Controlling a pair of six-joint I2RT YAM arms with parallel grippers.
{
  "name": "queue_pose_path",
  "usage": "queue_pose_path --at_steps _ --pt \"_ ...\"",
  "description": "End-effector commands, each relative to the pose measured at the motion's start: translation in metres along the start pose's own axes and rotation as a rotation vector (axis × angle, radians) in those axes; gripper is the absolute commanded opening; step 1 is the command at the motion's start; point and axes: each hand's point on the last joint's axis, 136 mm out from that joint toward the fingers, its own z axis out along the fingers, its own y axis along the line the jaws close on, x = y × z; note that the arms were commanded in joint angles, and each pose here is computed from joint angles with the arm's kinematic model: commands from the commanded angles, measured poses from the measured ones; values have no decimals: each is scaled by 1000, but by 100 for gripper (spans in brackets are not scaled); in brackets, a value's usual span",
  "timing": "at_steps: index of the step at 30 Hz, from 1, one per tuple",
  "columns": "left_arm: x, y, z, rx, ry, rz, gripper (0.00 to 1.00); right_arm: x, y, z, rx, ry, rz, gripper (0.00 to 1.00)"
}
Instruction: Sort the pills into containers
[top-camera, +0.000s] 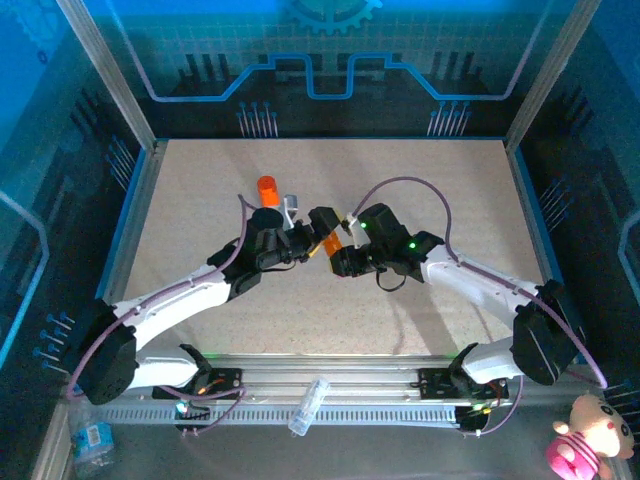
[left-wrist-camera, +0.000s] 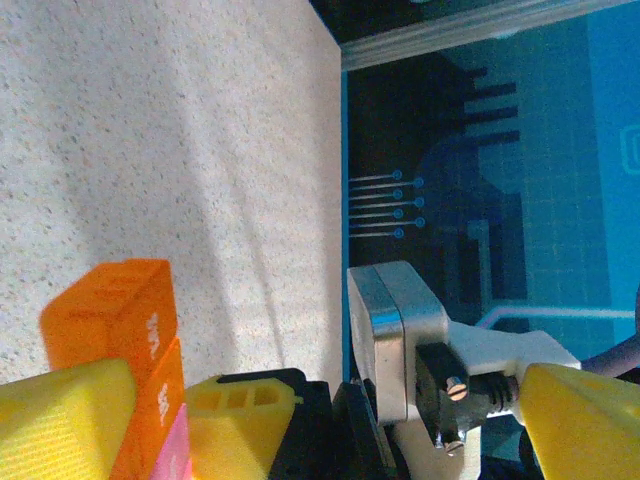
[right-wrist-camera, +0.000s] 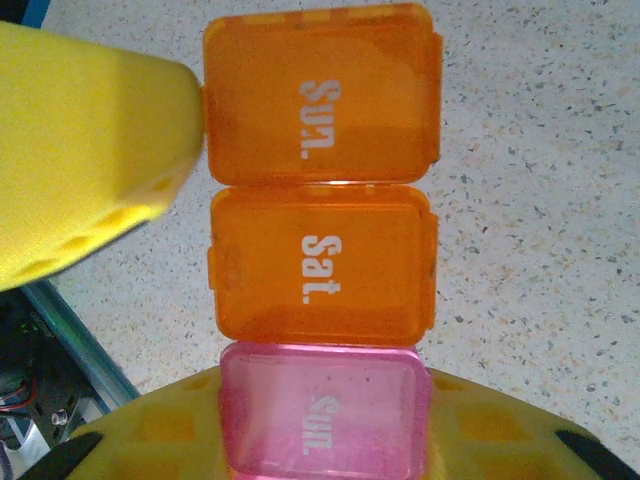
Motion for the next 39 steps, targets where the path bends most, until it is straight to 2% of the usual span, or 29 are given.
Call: queue_pose_path --at_steps 1,21,39 --pt "-10 -4 -16 -13 -77 36 99 -14 13 -4 -20 -45 -22 26" --pt "-7 7 -5 -29 -59 23 99 -22 32 -8 -78 -64 -27 26" --pt "-6 -13 1 19 -42 17 99 -9 26 13 -46 -13 -26 26"
